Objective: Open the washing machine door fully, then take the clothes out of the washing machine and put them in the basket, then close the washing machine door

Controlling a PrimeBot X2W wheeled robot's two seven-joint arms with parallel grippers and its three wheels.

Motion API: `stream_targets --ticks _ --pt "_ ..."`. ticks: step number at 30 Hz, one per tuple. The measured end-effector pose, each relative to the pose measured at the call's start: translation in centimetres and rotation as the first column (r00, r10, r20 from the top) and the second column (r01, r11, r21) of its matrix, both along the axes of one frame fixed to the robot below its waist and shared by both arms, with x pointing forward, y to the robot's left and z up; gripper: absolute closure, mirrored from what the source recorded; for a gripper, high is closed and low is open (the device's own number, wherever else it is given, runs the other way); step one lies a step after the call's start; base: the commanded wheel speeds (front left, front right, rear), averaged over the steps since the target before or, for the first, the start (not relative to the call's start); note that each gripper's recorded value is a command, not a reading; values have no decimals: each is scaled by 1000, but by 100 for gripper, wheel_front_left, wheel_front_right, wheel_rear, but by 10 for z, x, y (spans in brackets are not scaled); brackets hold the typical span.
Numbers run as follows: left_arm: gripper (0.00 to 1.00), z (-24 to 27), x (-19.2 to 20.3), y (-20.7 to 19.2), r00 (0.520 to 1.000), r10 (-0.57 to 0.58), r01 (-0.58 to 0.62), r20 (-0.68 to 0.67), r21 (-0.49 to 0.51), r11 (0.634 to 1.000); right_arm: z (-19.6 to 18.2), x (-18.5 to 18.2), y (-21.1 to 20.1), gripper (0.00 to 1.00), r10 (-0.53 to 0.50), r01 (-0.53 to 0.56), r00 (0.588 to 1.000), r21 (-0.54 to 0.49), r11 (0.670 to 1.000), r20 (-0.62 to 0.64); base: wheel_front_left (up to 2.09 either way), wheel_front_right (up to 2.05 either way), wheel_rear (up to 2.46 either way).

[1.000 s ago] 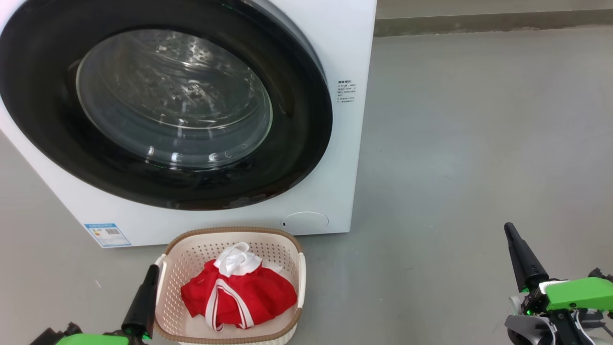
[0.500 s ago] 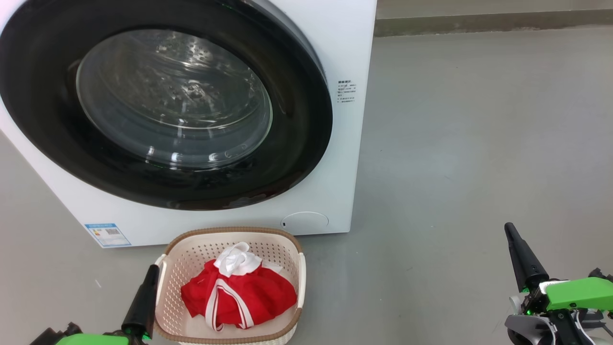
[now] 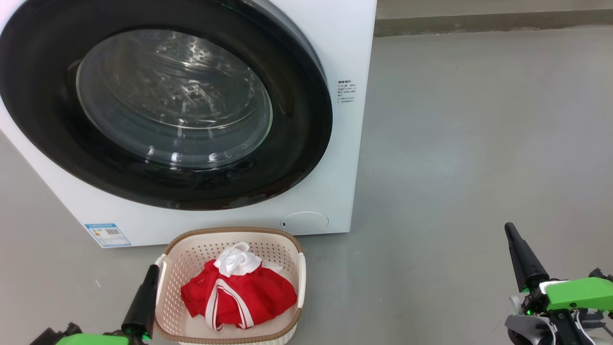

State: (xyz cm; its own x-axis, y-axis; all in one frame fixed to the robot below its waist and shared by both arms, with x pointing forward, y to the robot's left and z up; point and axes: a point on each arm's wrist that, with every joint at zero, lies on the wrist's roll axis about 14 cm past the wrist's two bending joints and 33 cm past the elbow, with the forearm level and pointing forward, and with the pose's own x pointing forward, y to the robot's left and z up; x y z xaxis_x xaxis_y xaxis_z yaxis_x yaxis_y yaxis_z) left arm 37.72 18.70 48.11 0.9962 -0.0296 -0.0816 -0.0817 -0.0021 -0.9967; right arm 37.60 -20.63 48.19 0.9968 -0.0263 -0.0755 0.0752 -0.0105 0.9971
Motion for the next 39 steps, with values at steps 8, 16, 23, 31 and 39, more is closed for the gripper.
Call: stream_targets --ticks 8,16,23,31,39 --pt "100 0 0 0 1000 0 0 0 0 1000 0 0 0 100 0 0 1000 0 1000 0 0 0 0" --pt "100 0 0 0 1000 0 0 0 0 1000 0 0 0 100 -1 1 1000 3 1000 0 0 0 0" --pt "100 0 0 0 1000 0 0 0 0 1000 0 0 0 100 -1 1 1000 3 1000 0 0 0 0" --pt "100 0 0 0 1000 0 0 0 0 1000 0 0 0 100 -1 1 1000 3 1000 0 0 0 0" --pt "100 0 0 0 1000 0 0 0 0 1000 0 0 0 100 -2 2 1000 3 1000 0 0 0 0"
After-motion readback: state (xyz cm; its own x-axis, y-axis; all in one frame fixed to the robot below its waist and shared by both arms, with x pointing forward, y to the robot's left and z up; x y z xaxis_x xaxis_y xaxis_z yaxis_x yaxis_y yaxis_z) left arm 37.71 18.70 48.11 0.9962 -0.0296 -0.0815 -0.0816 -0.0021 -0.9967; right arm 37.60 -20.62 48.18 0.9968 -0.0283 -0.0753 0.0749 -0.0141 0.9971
